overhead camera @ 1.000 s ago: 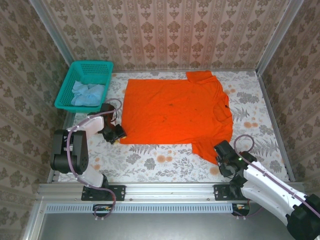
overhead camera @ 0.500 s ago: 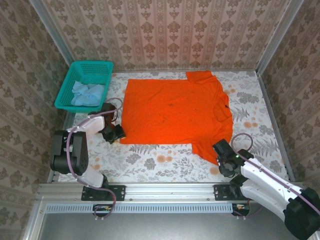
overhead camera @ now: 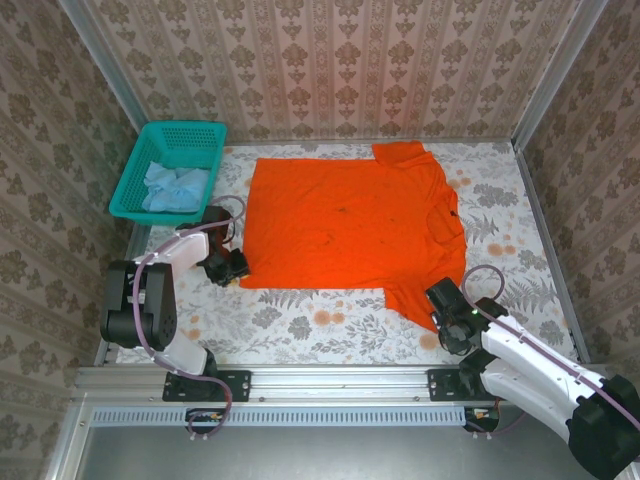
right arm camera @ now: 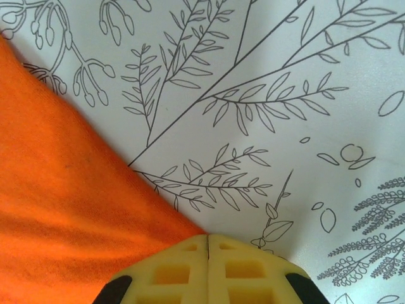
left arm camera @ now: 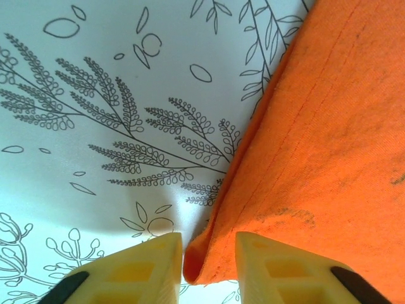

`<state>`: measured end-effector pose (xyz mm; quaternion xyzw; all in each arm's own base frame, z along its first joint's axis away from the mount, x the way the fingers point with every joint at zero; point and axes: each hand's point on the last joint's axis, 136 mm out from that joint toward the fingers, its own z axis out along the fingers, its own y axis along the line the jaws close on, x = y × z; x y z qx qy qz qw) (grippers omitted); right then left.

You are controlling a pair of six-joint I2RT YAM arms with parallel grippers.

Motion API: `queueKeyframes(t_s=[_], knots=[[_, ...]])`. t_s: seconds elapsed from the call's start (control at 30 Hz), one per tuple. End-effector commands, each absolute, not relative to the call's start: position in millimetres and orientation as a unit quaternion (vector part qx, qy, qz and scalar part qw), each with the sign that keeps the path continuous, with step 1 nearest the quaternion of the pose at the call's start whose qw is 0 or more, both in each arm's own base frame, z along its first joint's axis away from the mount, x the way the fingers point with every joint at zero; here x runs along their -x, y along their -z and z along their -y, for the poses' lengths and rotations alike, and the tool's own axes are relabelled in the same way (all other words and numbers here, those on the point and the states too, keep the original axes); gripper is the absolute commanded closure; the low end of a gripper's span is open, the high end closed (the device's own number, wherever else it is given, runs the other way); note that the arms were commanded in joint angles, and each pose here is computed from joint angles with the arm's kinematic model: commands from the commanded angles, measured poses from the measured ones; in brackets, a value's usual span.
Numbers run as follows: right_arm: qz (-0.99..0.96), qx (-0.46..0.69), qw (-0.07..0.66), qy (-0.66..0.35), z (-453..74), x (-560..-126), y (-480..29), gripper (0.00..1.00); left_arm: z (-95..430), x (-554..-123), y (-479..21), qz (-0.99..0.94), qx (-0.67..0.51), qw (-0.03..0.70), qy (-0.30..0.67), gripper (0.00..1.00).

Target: Fold and stack the t-shirts

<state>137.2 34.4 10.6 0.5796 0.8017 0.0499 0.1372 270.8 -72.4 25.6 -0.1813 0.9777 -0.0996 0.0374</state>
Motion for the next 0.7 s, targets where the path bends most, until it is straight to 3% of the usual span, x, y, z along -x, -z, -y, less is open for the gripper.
queueKeyframes(t_s=[0.0,0.23,0.67], knots=[[-0.804,-0.570,0.149,-0.077,-42.1,-151.8,-7.6,1.00,73.9,-265.9,-25.5,-0.978,0.179,0.033,0.105,0.79],[-0.822,-0.545,0.145,-0.085,-47.9,-154.0,-22.4,1.00,72.0,-266.4,-28.3,-0.979,0.173,0.035,0.100,1.00],[-0.870,-0.469,0.124,-0.090,-60.5,-153.6,-47.9,1.00,66.2,-249.3,-40.4,-0.983,0.155,0.025,0.095,1.00]])
